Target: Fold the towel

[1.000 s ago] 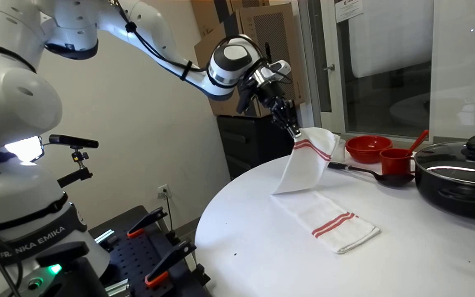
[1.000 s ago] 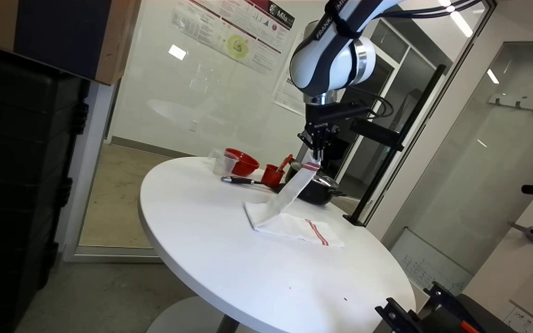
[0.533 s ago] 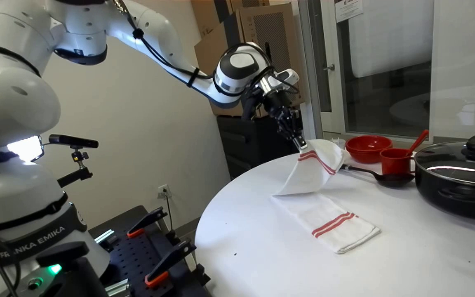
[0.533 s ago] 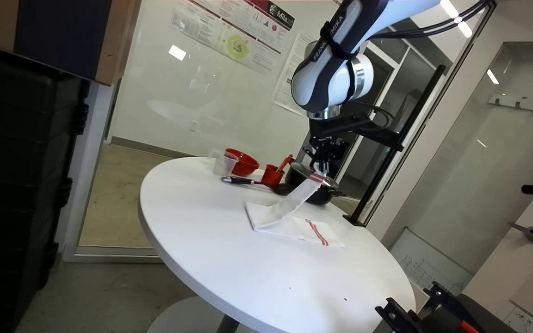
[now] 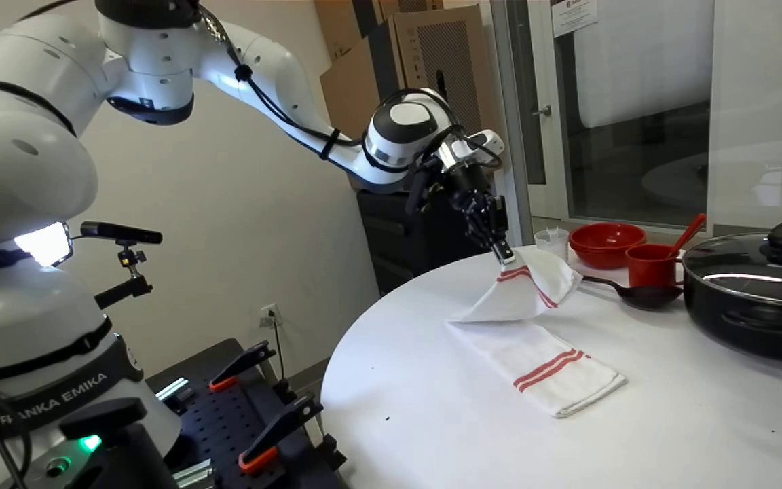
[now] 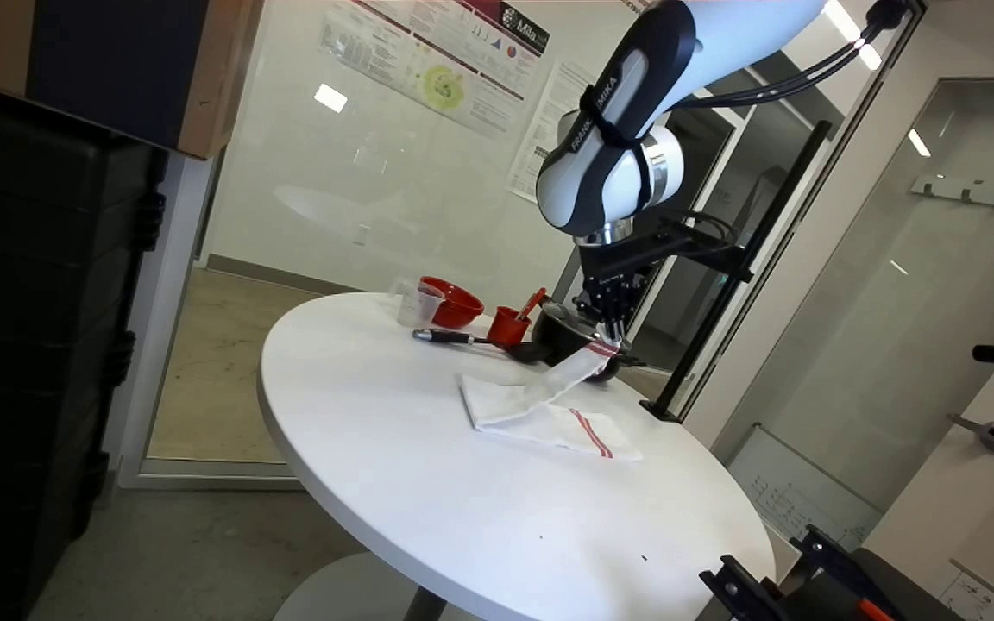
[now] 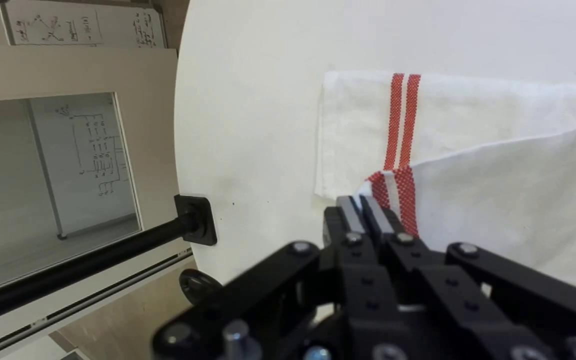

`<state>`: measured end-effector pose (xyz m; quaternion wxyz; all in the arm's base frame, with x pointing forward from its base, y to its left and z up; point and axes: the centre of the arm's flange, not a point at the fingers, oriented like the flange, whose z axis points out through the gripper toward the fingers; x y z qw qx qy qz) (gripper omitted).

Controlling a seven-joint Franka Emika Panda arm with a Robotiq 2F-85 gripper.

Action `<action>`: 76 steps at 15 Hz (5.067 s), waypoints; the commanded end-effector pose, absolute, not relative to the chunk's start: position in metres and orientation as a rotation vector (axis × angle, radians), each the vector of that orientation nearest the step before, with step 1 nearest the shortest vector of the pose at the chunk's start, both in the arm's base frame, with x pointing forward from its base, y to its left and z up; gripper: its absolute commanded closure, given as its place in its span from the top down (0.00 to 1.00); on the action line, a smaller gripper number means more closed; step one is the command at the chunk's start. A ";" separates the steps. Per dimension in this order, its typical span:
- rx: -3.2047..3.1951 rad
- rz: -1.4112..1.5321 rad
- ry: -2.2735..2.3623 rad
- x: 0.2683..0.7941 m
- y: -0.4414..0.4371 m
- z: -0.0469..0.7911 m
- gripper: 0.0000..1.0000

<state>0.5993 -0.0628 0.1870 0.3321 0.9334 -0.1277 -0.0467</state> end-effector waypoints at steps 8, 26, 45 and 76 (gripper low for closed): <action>2.287 -0.255 -0.234 0.613 -0.073 0.168 0.53; 2.914 -0.067 -0.260 0.619 0.062 0.196 1.00; 2.749 -0.293 -0.509 0.698 0.056 0.074 1.00; 2.684 -0.322 -0.452 0.717 0.080 0.030 0.70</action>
